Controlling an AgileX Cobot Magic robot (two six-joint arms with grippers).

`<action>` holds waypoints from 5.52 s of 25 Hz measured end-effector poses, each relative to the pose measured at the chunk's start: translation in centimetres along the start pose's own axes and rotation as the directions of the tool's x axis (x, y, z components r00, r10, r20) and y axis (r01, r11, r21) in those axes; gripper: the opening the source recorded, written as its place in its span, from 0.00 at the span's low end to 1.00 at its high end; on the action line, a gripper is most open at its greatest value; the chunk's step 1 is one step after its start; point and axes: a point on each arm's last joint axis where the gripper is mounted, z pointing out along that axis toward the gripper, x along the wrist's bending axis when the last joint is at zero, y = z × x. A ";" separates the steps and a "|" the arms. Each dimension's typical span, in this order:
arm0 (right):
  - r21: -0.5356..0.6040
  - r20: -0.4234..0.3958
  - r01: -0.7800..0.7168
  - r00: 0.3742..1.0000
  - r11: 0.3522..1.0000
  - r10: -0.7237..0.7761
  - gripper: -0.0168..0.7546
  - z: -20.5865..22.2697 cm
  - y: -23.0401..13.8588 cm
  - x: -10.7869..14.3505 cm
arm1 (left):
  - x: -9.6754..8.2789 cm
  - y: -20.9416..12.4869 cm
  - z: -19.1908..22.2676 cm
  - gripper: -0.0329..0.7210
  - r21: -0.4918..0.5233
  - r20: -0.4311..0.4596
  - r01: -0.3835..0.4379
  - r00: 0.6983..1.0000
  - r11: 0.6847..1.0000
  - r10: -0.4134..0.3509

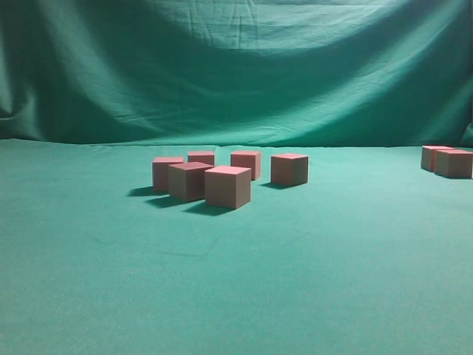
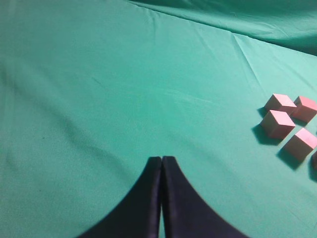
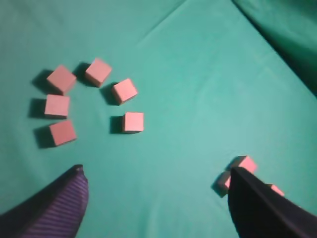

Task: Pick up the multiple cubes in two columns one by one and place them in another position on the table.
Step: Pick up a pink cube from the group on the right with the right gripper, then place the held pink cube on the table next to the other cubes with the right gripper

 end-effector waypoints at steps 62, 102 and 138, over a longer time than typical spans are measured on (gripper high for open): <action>0.466 0.156 -0.673 0.702 0.575 0.695 0.71 28.8 -12.9 -15.9 | 0.0 0.0 0.0 0.04 0.000 0.000 0.000 1.000 1.000 0.000; 0.181 -0.148 -0.523 0.823 0.833 0.549 0.37 4.9 -3.9 -7.5 | 0.0 0.0 0.0 0.04 0.000 0.000 0.000 1.000 1.000 0.000; 0.395 -0.090 -0.336 0.912 0.855 0.400 0.37 17.5 -7.7 11.0 | 0.0 0.0 0.0 0.04 0.000 0.000 0.000 1.000 1.000 0.000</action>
